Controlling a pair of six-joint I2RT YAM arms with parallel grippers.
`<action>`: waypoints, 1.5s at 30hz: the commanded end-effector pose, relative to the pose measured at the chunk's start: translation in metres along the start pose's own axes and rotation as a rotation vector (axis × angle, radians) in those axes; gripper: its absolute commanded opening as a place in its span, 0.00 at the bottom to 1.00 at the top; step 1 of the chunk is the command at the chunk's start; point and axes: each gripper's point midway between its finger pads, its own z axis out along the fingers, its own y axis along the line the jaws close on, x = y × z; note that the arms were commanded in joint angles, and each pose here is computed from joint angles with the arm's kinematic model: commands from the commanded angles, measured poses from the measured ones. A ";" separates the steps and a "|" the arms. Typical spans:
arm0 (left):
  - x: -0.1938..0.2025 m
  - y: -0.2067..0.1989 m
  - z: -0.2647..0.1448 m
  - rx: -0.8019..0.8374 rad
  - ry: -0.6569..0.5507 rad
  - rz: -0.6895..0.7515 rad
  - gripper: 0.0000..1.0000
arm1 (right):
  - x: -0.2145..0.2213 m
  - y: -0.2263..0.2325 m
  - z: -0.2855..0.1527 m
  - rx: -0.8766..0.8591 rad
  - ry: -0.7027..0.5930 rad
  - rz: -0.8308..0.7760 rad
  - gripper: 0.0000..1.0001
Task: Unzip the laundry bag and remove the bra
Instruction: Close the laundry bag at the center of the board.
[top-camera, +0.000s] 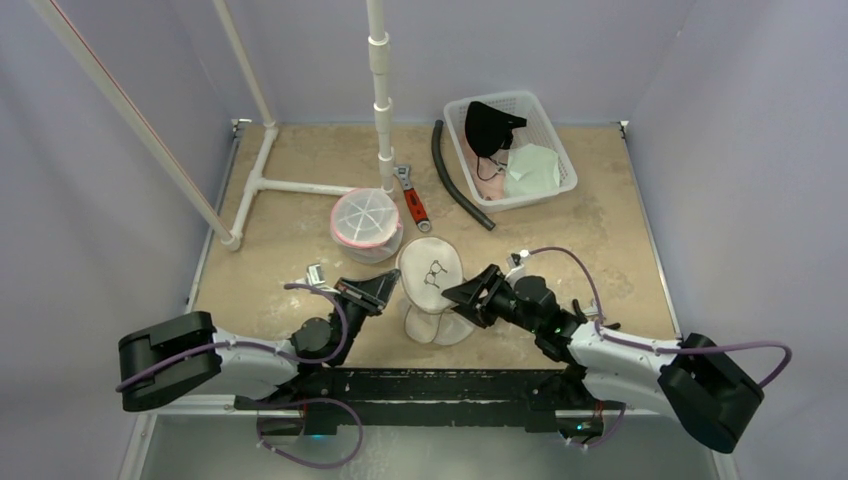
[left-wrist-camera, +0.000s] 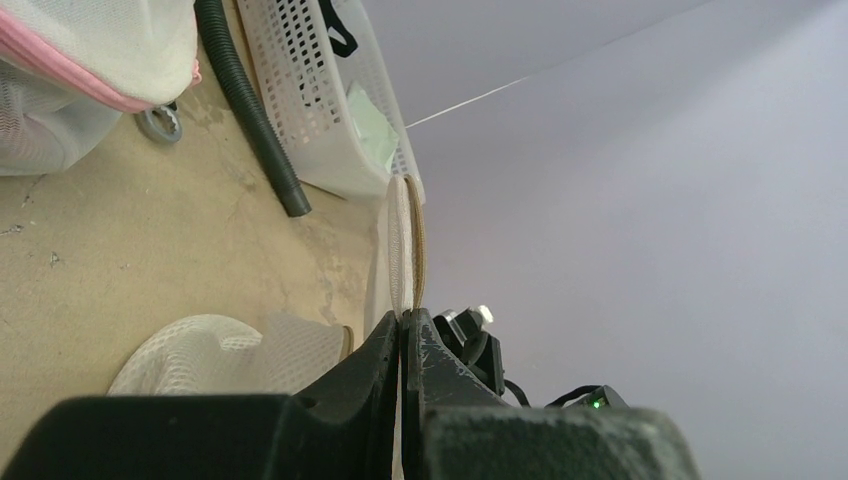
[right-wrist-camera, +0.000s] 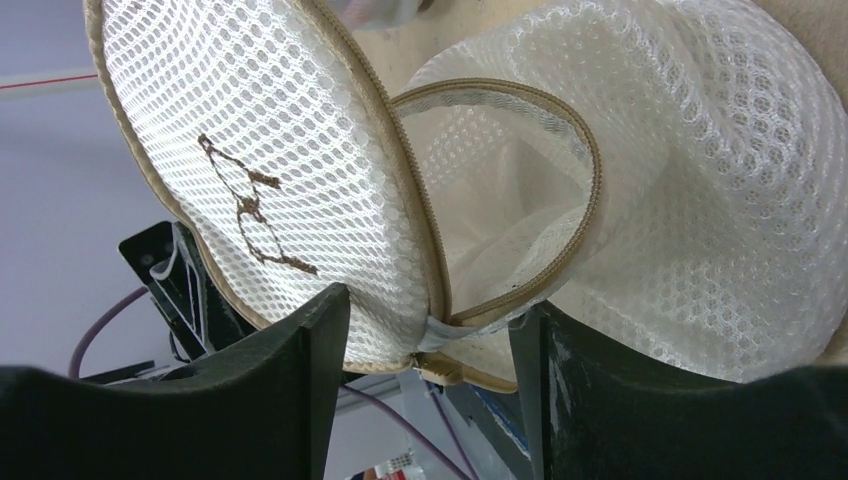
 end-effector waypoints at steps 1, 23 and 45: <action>-0.003 0.005 -0.011 0.015 0.007 -0.022 0.00 | -0.008 0.031 0.006 -0.090 -0.047 0.009 0.60; -0.068 -0.030 -0.027 -0.106 -0.034 0.269 0.60 | -0.037 0.200 -0.052 -0.040 -0.097 -0.913 0.00; -0.156 -0.114 -0.032 -0.220 -0.116 0.544 0.61 | -0.016 0.220 -0.001 -0.162 0.229 -0.987 0.00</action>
